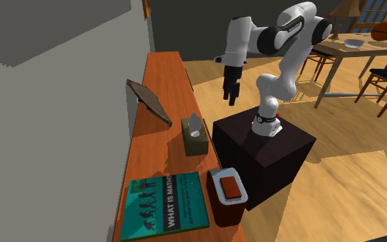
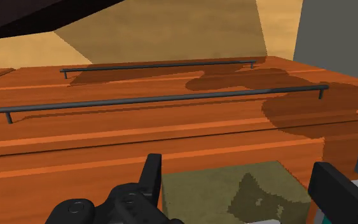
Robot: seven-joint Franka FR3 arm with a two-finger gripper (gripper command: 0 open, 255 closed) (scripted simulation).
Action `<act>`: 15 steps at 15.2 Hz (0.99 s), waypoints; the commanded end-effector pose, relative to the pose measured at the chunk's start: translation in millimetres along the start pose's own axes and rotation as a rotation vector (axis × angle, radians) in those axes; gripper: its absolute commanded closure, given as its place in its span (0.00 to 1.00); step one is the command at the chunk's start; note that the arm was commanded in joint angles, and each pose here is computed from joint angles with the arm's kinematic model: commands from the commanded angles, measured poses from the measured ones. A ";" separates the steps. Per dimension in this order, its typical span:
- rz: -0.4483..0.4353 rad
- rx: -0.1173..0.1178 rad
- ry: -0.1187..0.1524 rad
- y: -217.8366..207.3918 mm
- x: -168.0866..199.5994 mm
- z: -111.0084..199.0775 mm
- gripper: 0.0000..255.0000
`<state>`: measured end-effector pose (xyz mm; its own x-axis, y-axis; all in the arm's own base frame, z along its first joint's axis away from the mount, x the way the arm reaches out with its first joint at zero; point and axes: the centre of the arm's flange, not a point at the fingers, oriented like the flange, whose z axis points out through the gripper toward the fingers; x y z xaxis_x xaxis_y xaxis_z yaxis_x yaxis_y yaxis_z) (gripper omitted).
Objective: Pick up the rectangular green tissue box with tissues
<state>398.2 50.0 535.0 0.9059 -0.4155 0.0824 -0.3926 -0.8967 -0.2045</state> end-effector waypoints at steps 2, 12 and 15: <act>0.105 0.024 0.050 -22.1 19.9 13.8 0.00; 0.436 0.095 0.209 -85.7 102.1 46.9 0.00; 0.461 0.101 0.221 -87.3 108.4 59.0 0.00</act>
<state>537.2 92.0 509.4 0.5903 -0.7906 0.1627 -0.7122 -0.6050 -0.3559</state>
